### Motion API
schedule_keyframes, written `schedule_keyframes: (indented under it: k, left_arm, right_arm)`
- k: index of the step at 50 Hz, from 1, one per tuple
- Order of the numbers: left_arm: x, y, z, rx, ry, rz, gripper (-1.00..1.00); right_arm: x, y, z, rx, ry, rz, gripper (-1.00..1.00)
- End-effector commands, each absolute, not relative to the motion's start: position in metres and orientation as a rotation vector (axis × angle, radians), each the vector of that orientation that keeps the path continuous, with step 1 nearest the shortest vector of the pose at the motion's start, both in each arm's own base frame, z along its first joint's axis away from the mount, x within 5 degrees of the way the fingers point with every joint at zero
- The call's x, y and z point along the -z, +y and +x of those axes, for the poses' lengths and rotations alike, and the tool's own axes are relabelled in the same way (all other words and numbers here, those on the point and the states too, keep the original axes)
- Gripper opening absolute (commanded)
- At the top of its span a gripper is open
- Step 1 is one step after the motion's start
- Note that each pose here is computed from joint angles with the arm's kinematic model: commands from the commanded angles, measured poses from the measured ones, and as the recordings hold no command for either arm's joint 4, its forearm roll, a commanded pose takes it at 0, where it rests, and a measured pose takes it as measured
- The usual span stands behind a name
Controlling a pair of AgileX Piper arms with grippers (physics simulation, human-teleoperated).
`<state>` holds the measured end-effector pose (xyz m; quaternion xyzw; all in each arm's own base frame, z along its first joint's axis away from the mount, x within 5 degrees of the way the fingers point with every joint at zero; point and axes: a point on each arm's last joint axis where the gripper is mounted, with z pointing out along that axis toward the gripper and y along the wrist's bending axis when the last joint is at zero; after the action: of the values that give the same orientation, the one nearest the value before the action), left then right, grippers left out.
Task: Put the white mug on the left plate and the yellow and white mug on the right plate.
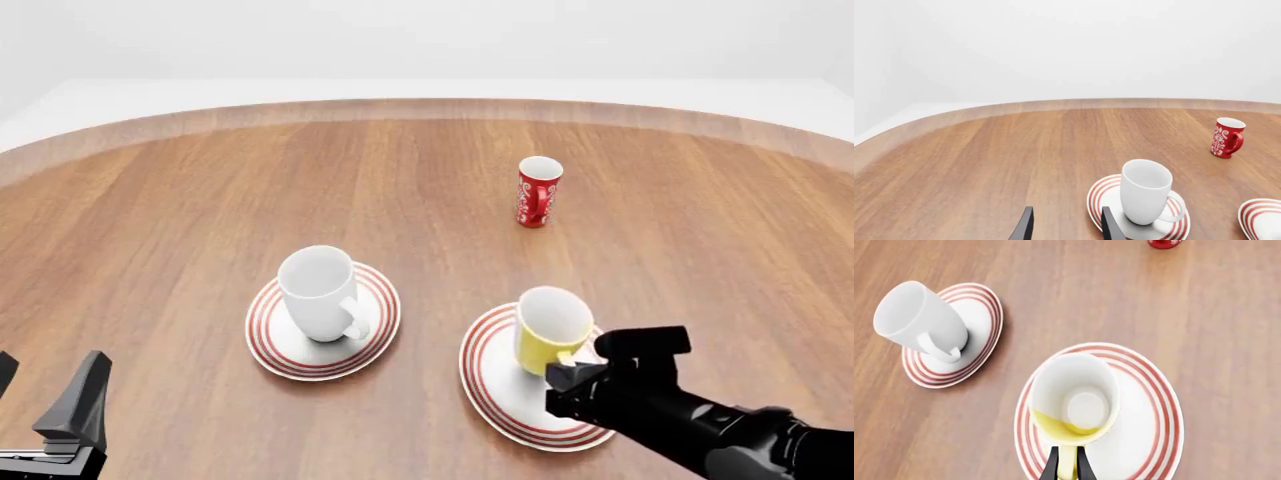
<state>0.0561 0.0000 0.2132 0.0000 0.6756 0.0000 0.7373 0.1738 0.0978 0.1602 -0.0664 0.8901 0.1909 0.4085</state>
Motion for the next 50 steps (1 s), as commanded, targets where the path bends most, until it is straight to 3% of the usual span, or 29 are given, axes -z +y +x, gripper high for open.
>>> schedule_keyframes:
  k: [1, 20, 21, 50]
  left_arm:
    - [-0.213, 0.0, 0.056, 0.0, 1.484, 0.0, 1.0]
    - [-0.213, 0.0, 0.056, 0.0, 1.484, 0.0, 1.0]
    - [-0.213, 0.0, 0.056, 0.0, 1.484, 0.0, 1.0]
    - [-0.213, 0.0, 0.056, 0.0, 1.484, 0.0, 1.0]
  right_arm:
    - [-0.155, 0.098, 0.174, -0.485, 2.25, -0.155, -1.0]
    - [-0.148, 0.094, 0.175, -0.471, 2.267, -0.134, -1.0]
    - [-0.148, 0.094, 0.174, -0.471, 2.267, -0.132, 1.0]
    - [-0.17, 0.085, 0.169, -0.455, 2.221, -0.132, 1.0]
